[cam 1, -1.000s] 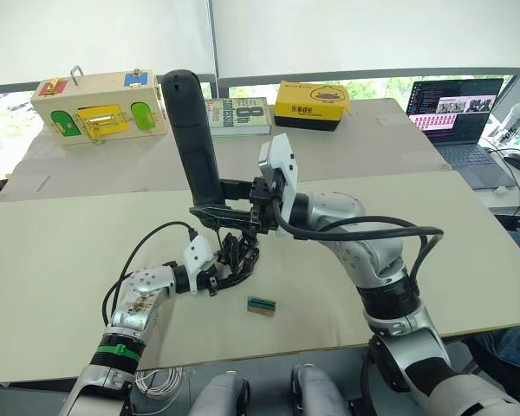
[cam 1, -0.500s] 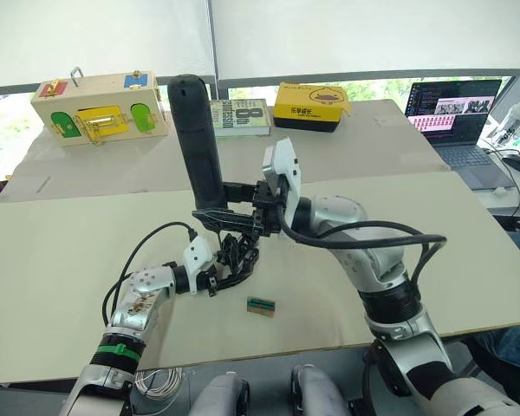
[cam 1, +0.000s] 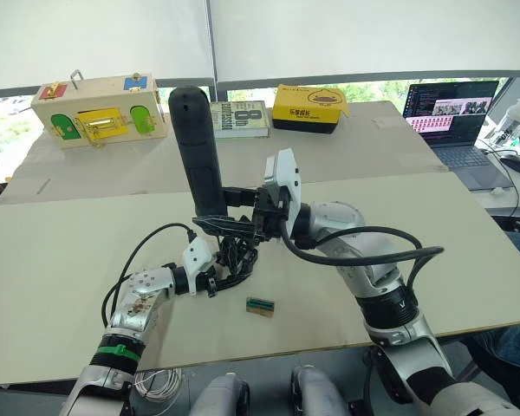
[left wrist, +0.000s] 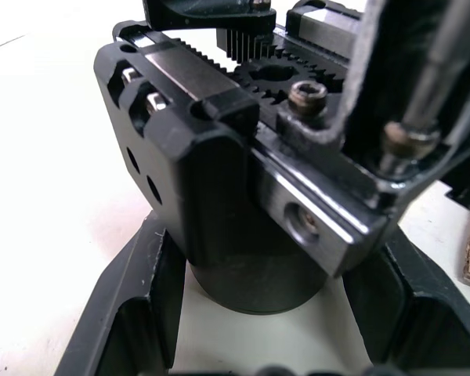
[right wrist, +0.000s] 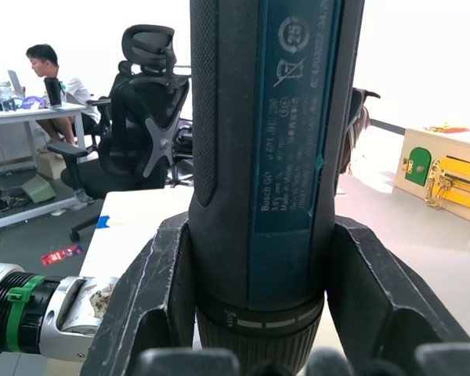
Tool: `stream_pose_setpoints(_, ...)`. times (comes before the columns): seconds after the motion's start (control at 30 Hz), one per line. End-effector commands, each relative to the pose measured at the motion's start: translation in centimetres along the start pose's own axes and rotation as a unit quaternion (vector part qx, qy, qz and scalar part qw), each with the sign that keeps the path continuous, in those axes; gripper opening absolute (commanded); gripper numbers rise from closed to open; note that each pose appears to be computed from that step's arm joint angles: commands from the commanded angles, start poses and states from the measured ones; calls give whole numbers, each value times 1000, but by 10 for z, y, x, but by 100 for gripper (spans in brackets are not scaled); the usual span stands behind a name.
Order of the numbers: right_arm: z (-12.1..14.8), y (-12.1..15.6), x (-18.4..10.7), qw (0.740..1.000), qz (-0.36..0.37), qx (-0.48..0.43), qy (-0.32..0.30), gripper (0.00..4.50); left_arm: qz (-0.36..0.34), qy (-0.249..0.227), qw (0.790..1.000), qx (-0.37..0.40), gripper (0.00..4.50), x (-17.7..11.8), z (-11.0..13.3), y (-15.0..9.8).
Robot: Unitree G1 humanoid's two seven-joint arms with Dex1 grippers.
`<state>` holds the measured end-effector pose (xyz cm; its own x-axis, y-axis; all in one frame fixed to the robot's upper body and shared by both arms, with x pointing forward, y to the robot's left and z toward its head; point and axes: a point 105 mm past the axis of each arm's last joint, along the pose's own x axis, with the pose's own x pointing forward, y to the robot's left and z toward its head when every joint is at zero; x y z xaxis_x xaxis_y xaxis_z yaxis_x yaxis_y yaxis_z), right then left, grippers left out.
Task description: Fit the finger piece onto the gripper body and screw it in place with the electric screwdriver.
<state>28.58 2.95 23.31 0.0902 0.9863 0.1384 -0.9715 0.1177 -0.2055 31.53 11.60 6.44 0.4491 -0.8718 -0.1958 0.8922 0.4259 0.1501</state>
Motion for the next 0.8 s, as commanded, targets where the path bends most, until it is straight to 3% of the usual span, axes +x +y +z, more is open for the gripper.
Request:
stream_pose_setpoints(0.03, -25, 0, -1, 999, -7, 30, 44, 192, -15, 33, 999, -26, 228, -2, -19, -10)
stream_pose_setpoints(0.43, -35, -1, -3, 997, -12, 46, 58, 192, -13, 32, 999, -27, 228, -1, -17, -12)
stream_pose_setpoints(0.8, -7, -2, -2, 1000, -1, 7, 23, 192, -13, 29, 999, -28, 228, 2, -13, -12)
